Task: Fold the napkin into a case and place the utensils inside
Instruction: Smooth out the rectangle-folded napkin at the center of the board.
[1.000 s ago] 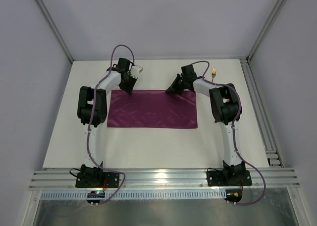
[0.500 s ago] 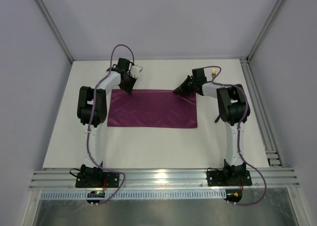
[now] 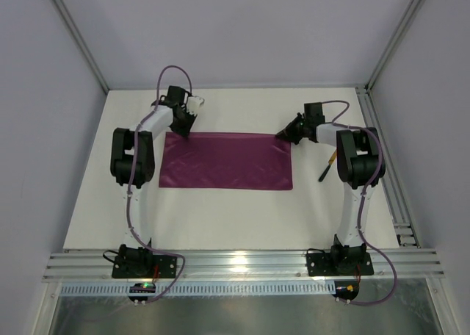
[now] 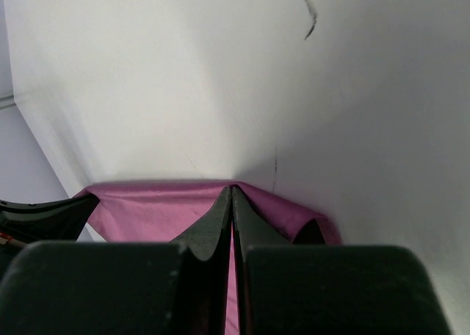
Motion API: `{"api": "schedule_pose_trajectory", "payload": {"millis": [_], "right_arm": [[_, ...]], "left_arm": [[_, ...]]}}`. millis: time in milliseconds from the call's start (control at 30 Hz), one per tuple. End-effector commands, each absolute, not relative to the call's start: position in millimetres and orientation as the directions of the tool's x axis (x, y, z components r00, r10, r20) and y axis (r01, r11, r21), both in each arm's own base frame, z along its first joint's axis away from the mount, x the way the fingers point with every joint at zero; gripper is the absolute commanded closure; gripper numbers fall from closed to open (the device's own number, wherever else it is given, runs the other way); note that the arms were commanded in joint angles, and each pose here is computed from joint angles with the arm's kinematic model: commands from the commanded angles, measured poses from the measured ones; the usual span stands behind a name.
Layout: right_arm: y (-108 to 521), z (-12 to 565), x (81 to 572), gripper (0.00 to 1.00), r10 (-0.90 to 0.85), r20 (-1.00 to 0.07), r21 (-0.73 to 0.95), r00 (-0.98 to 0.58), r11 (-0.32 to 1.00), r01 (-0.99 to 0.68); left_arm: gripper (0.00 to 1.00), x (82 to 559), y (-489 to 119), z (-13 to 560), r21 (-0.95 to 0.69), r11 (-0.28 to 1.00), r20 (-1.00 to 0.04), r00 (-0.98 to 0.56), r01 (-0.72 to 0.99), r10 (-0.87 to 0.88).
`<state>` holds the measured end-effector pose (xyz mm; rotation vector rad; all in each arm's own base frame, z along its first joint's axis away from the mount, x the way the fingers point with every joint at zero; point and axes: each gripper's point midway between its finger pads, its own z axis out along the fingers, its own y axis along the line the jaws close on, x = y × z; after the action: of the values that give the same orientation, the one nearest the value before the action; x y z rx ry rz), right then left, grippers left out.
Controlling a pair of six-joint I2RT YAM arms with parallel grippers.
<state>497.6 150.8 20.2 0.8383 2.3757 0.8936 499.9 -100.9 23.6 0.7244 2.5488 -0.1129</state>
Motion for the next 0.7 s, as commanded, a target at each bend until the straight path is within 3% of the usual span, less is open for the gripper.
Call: {"api": "schedule_pose_trajectory", "payload": {"millis": [0,667], "right_arm": [[125.1,13.7,487.4,0.96,0.682,-0.236,0.644,-0.692,0.643,0.415],[109.3,8.0,488.0,0.96,0.662,-0.259,0.612,-0.703,0.676,0.411]], "left_arm": [[0.87,500.9,-78.4,39.0,0.089,0.870,-0.481,-0.744,0.485,0.464],[0.87,514.6,-3.2,31.9,0.132,0.926,-0.482,-0.793,0.354,0.372]]}}
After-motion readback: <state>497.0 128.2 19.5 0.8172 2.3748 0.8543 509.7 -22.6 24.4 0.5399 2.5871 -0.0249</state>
